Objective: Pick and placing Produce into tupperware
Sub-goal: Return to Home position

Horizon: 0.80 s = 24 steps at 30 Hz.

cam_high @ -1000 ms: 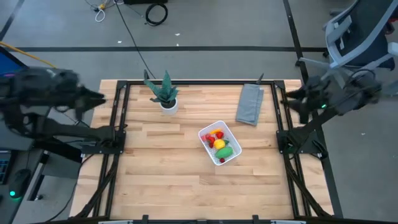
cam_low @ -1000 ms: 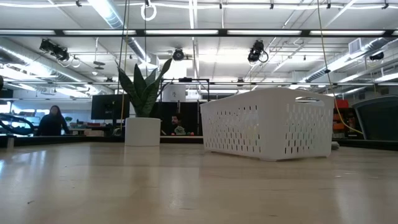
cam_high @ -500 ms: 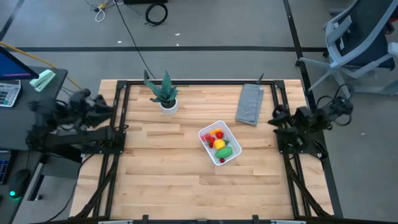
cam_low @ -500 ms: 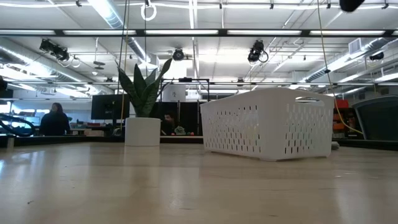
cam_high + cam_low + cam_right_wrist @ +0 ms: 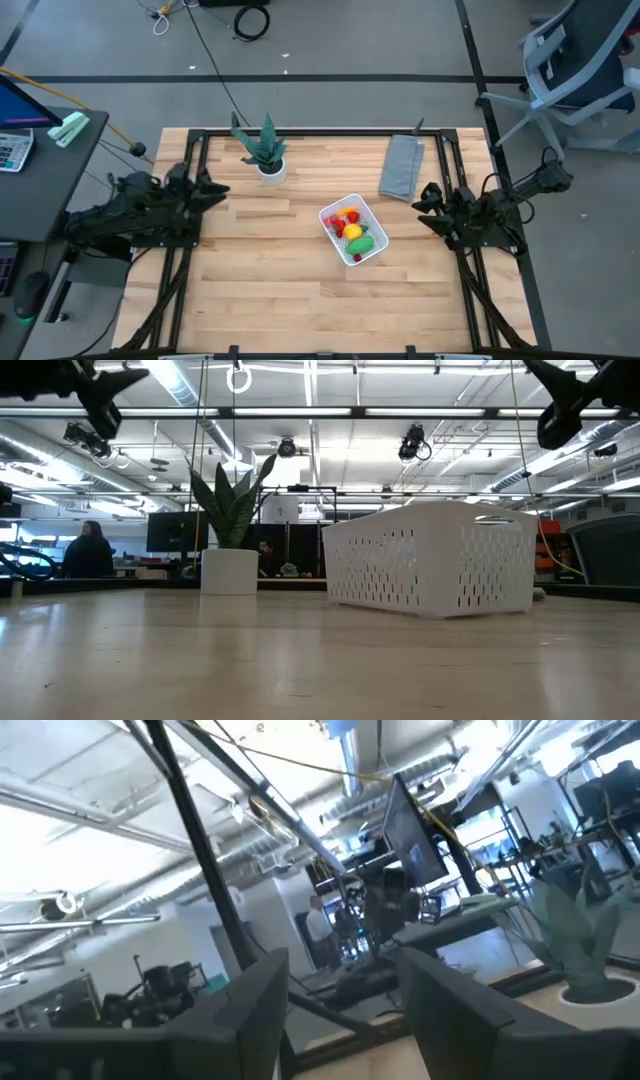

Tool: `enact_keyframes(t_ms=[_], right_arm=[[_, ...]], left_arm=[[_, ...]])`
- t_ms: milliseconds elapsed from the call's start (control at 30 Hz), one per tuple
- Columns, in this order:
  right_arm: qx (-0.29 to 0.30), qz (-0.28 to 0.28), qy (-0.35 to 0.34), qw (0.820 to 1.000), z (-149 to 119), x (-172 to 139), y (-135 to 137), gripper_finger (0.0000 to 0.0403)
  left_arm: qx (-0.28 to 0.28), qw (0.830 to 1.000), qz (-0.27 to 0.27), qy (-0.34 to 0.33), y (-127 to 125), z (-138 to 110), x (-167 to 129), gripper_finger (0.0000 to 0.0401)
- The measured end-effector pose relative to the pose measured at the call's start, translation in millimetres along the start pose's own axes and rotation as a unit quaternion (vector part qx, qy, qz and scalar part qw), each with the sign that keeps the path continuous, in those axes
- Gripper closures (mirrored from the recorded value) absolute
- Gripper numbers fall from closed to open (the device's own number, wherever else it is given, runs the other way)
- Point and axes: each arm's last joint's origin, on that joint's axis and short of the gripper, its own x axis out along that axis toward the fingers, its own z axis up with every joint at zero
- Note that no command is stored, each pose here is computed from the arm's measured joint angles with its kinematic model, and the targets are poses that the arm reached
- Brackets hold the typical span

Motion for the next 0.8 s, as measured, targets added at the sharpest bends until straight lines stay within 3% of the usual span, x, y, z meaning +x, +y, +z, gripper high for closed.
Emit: enact_keyframes(t_ms=[267,500,800], right_arm=[[-0.007,-0.02,0.028,0.999,-5.0,1.0,-4.0,0.0203],[-0.015,-0.027,0.053,0.998,-11.1,0.2,-6.0,0.0203],[0.04,-0.03,0.05,0.998,-10.7,0.2,-5.9,0.0203]], left_arm=[[-0.002,1.0,0.0,0.022,19.5,-31.5,10.5,0.0246],[-0.001,1.0,-0.014,0.002,32.6,-52.5,15.9,0.0256],[-0.04,0.998,0.013,0.052,46.0,-75.1,16.8,0.0252]])
